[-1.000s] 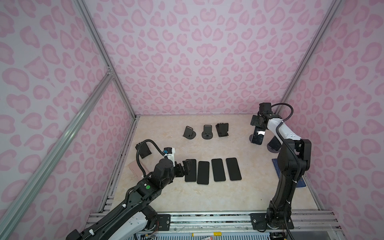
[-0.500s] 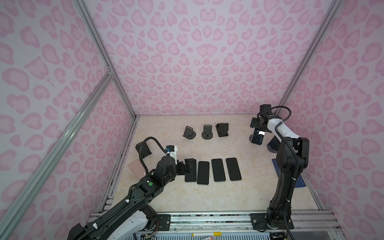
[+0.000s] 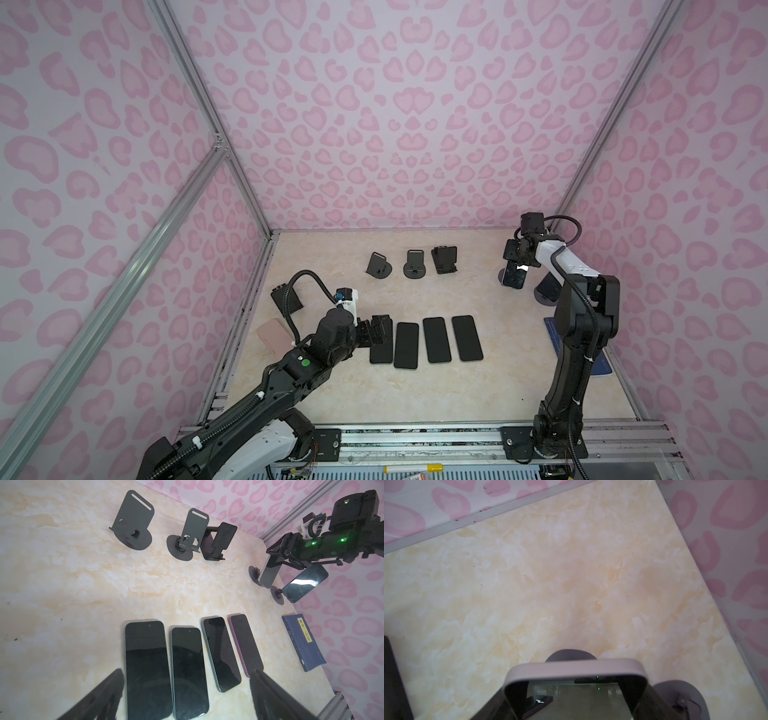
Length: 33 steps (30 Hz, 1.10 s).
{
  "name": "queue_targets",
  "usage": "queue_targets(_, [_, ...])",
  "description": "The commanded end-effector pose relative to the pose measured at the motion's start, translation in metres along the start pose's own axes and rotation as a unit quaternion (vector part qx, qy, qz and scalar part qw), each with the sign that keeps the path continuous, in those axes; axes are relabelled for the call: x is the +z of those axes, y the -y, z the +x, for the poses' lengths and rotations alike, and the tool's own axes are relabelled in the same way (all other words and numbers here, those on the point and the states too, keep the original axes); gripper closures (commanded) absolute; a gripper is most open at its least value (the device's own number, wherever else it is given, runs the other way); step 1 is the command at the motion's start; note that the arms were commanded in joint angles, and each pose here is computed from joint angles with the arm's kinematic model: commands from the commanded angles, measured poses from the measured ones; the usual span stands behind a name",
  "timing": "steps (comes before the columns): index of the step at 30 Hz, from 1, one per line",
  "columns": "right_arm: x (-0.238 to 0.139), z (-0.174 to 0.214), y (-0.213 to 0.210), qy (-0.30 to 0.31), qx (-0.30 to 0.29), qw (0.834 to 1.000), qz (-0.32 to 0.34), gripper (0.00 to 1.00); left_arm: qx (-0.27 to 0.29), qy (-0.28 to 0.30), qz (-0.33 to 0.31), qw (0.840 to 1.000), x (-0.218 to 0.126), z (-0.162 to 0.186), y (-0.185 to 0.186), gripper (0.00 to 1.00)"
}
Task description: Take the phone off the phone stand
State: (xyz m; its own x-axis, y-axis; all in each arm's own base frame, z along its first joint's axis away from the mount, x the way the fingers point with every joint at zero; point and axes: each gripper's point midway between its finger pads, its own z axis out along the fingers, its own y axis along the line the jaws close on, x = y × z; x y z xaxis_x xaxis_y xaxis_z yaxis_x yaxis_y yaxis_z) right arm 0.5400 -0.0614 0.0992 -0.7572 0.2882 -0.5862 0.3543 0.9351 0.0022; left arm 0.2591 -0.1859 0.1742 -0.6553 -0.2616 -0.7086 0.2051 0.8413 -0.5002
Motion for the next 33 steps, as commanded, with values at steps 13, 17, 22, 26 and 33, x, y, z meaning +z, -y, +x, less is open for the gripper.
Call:
queue_targets(13, [-0.011, -0.006, 0.002, 0.029, 0.000, 1.000, 0.005, 0.41, 0.004, 0.015, 0.020, 1.000, -0.002, -0.011, 0.011, 0.02])
queue_targets(17, [-0.023, -0.011, -0.001, 0.042, -0.002, 0.999, 0.004, 0.41, 0.005, 0.018, 0.023, 1.000, -0.004, -0.011, 0.011, 0.02])
queue_targets(22, [-0.037, -0.017, -0.004, 0.055, -0.006, 0.998, 0.002, 0.42, 0.006, 0.020, 0.025, 0.999, -0.006, -0.011, 0.012, 0.02])
queue_targets(26, [-0.055, -0.020, -0.006, 0.068, -0.005, 0.998, 0.005, 0.42, 0.007, 0.021, 0.025, 0.999, -0.008, -0.012, 0.012, 0.02])
queue_targets(33, [-0.100, -0.032, -0.019, 0.110, -0.004, 0.993, -0.032, 0.44, 0.003, 0.023, 0.033, 0.999, -0.013, -0.010, 0.012, 0.02])
